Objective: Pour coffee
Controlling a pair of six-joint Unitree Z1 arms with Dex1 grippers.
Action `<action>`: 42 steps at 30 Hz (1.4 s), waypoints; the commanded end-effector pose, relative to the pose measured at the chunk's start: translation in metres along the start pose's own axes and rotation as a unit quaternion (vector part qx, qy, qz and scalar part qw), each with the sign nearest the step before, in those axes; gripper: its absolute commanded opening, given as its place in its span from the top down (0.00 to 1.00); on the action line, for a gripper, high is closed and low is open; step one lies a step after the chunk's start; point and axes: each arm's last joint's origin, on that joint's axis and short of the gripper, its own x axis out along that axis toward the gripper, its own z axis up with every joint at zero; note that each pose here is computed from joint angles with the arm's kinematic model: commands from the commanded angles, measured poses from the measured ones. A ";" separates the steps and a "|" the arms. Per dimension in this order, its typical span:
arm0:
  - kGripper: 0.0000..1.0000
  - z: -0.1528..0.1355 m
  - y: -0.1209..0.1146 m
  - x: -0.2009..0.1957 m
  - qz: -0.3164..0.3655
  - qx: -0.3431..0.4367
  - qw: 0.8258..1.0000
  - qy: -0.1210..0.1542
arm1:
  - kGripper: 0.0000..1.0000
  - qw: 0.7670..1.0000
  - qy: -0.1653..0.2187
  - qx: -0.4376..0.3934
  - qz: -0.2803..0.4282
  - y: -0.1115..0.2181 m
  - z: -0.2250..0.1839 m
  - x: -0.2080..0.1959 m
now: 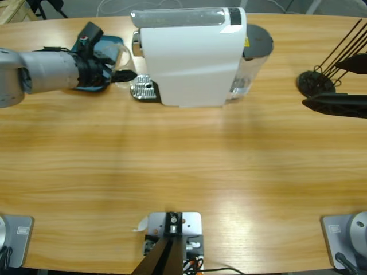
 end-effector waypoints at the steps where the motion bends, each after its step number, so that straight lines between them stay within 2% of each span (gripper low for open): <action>1: 0.92 0.001 0.001 0.033 -0.031 0.001 1.000 -0.001 | 0.06 1.000 0.024 -0.002 0.000 -0.007 -0.008 0.009; 6: 0.92 0.008 -0.005 0.042 -0.052 0.002 0.999 -0.008 | 0.06 1.000 0.024 -0.005 -0.004 -0.009 -0.011 0.006; 23: 0.92 -0.013 -0.027 0.029 -0.088 -0.001 0.996 0.020 | 0.06 1.000 0.020 -0.004 -0.005 -0.006 -0.027 -0.014; 24: 0.87 -0.014 -0.027 0.029 -0.088 -0.001 0.996 0.021 | 0.06 1.000 0.020 -0.004 -0.005 -0.006 -0.028 -0.016; 26: 0.52 -0.016 -0.027 0.031 -0.088 -0.002 0.996 0.024 | 0.06 1.000 0.018 -0.003 -0.006 -0.006 -0.031 -0.019; 28: 0.10 -0.018 -0.027 0.034 -0.086 -0.002 0.996 0.029 | 0.06 1.000 0.020 -0.002 -0.005 -0.005 -0.033 -0.021; 29: 0.03 -0.019 -0.027 0.036 -0.083 -0.002 0.996 0.032 | 0.06 1.000 0.019 -0.002 -0.006 -0.005 -0.034 -0.023; 34: 0.00 -0.024 -0.027 0.046 -0.072 -0.002 0.996 0.044 | 0.06 1.000 0.018 -0.003 -0.008 -0.004 -0.038 -0.030; 42: 0.00 -0.021 -0.026 0.041 -0.065 -0.001 0.997 0.039 | 0.06 1.000 0.017 -0.007 -0.008 -0.004 -0.041 -0.037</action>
